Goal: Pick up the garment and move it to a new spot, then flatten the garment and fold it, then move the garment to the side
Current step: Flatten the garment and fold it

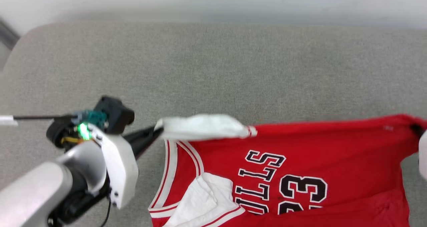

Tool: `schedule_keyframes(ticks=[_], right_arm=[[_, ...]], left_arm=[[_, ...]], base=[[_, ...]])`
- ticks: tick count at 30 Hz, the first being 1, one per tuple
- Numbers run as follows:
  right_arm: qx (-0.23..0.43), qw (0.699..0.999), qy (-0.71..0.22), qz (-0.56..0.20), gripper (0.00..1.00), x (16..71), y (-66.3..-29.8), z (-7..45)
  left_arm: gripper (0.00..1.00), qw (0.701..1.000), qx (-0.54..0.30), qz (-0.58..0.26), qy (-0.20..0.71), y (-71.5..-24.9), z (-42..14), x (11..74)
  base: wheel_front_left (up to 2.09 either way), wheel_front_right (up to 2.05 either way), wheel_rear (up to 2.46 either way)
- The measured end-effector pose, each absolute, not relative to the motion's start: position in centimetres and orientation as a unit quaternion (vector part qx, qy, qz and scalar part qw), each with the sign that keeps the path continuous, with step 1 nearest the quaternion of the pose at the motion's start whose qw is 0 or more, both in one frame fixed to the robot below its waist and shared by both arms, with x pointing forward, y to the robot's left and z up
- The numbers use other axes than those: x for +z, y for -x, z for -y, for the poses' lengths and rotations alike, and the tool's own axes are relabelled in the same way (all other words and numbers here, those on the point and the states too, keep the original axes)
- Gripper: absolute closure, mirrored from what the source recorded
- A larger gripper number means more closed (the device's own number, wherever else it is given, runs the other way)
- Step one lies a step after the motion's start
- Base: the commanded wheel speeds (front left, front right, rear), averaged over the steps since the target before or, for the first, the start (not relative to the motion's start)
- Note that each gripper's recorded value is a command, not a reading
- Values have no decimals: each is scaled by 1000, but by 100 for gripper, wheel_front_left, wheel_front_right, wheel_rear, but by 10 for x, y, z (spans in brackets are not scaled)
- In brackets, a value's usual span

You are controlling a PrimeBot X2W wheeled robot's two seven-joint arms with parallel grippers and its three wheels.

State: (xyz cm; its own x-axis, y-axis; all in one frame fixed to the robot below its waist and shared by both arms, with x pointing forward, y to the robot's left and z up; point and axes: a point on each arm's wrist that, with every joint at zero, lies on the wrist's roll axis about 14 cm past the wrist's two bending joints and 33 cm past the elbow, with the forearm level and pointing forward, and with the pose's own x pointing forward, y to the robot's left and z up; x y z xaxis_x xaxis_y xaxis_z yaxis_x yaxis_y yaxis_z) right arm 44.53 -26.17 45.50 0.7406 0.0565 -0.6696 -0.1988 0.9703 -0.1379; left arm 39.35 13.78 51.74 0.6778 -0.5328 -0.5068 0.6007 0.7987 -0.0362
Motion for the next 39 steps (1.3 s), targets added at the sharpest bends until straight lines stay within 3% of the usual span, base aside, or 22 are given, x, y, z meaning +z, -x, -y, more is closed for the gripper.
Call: schedule_keyframes(ticks=[4, 5, 13, 27, 28, 29, 30, 31, 32, 36, 39], right_arm=[[66, 925, 82, -365, 100, 444, -414, 262], [71, 915, 77, -389, 100, 430, -391, 259], [83, 889, 79, -443, 100, 404, -349, 256], [97, 859, 92, -494, 100, 372, -322, 259], [97, 859, 92, -494, 95, 372, -322, 259], [98, 860, 89, -494, 55, 371, -322, 258], [98, 861, 86, -491, 0, 371, -323, 258], [98, 863, 82, -488, 0, 371, -324, 257], [102, 866, 66, -484, 0, 371, -325, 251], [101, 874, 50, -472, 0, 377, -329, 249], [100, 890, 39, -443, 0, 395, -339, 249]], left_arm=[[100, 909, -306, -281, -43, -362, -139, 504], [100, 903, -299, -308, -23, -343, -142, 491], [100, 876, -292, -384, -13, -298, -149, 453], [100, 843, -298, -447, -15, -274, -141, 396], [100, 843, -298, -447, -15, -274, -141, 396], [100, 842, -297, -450, -16, -274, -141, 393], [74, 839, -300, -453, -14, -272, -139, 391], [21, 837, -301, -456, -12, -271, -138, 389], [0, 839, -301, -454, -8, -271, -136, 388], [0, 852, -296, -431, -6, -279, -136, 393], [0, 887, -282, -365, -14, -304, -138, 413]], base=[[0, 0, 0], [0, 0, 0], [0, 0, 0], [0, 0, 0], [0, 0, 0], [0, 0, 0], [0, 0, 0], [0, 0, 0], [0, 0, 0], [0, 0, 0], [0, 0, 0]])
